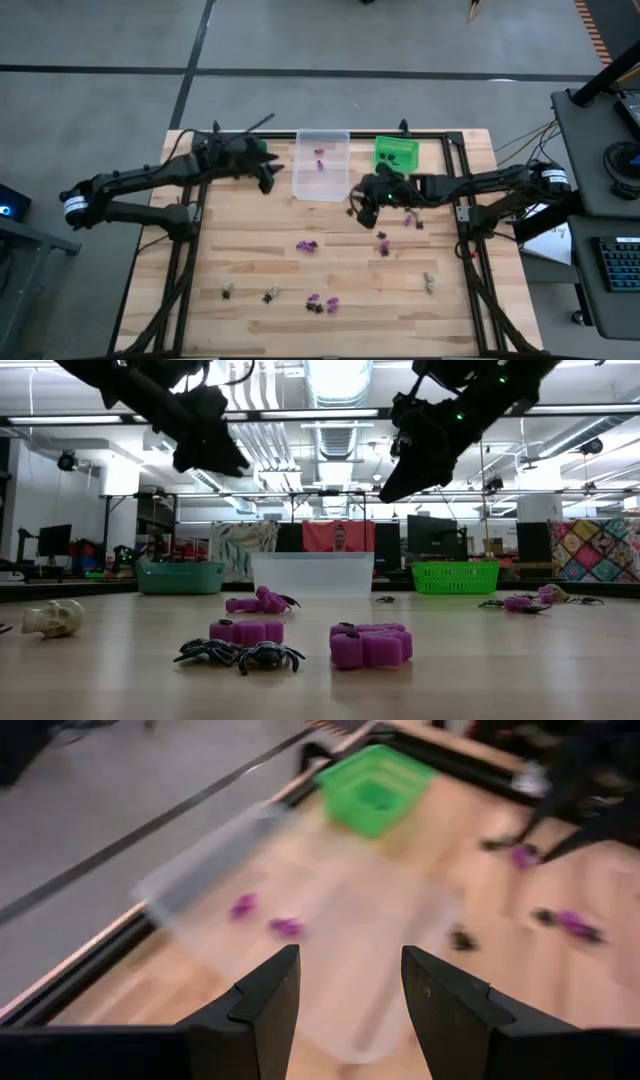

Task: Sort Halloween decoration
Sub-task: Put the black spider toy into the green bin

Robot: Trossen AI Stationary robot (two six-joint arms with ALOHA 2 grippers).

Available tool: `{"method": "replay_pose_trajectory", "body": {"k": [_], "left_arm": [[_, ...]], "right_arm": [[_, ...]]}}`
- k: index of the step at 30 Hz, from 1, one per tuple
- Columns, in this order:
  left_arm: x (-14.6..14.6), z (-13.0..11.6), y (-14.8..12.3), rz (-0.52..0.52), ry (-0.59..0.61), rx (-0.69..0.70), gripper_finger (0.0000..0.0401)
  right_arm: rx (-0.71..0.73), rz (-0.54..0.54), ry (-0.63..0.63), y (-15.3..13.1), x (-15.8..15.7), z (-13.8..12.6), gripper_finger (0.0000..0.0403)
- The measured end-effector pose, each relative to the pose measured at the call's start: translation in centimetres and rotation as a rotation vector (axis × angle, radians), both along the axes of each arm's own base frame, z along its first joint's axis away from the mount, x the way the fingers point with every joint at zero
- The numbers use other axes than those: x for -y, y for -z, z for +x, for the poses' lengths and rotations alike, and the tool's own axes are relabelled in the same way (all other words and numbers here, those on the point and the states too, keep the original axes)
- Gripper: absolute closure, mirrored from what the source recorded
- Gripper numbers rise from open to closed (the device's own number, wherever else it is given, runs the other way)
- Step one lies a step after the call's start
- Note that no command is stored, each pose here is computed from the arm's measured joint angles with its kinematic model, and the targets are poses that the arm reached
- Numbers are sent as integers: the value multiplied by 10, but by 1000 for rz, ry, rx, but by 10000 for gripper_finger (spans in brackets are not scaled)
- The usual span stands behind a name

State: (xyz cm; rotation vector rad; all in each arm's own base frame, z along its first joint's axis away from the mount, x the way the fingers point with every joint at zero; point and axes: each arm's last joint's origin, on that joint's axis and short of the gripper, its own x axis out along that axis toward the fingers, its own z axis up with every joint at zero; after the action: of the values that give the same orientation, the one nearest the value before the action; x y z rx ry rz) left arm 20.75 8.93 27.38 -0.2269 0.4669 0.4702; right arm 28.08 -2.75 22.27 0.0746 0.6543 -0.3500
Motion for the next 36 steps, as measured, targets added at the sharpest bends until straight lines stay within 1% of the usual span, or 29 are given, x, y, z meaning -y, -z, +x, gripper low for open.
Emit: {"method": "replay_pose_trajectory", "body": {"k": [4,9,14,18,23,27,29,32,36], "left_arm": [[20,14,-1,14,103,34,242],[42,31,0,34,199,83,242],[60,47,7,66,223,96,242],[72,59,18,58,267,83,242],[84,76,33,36,305,85,242],[87,83,43,11,305,79,242],[87,85,48,-1,299,60,242],[87,85,54,-30,287,20,242],[92,81,61,-45,298,-62,242]], "right_arm": [[39,-9,-65,16,-12,-4,303],[91,-15,-93,40,-19,-15,303],[123,4,-69,63,-19,-30,303],[136,42,6,73,-18,-39,303],[158,115,69,75,-17,-40,303],[207,221,118,68,-18,-34,303],[207,269,149,63,-18,-30,303],[158,317,198,57,-18,-26,303],[55,317,198,48,-22,-22,303]]}}
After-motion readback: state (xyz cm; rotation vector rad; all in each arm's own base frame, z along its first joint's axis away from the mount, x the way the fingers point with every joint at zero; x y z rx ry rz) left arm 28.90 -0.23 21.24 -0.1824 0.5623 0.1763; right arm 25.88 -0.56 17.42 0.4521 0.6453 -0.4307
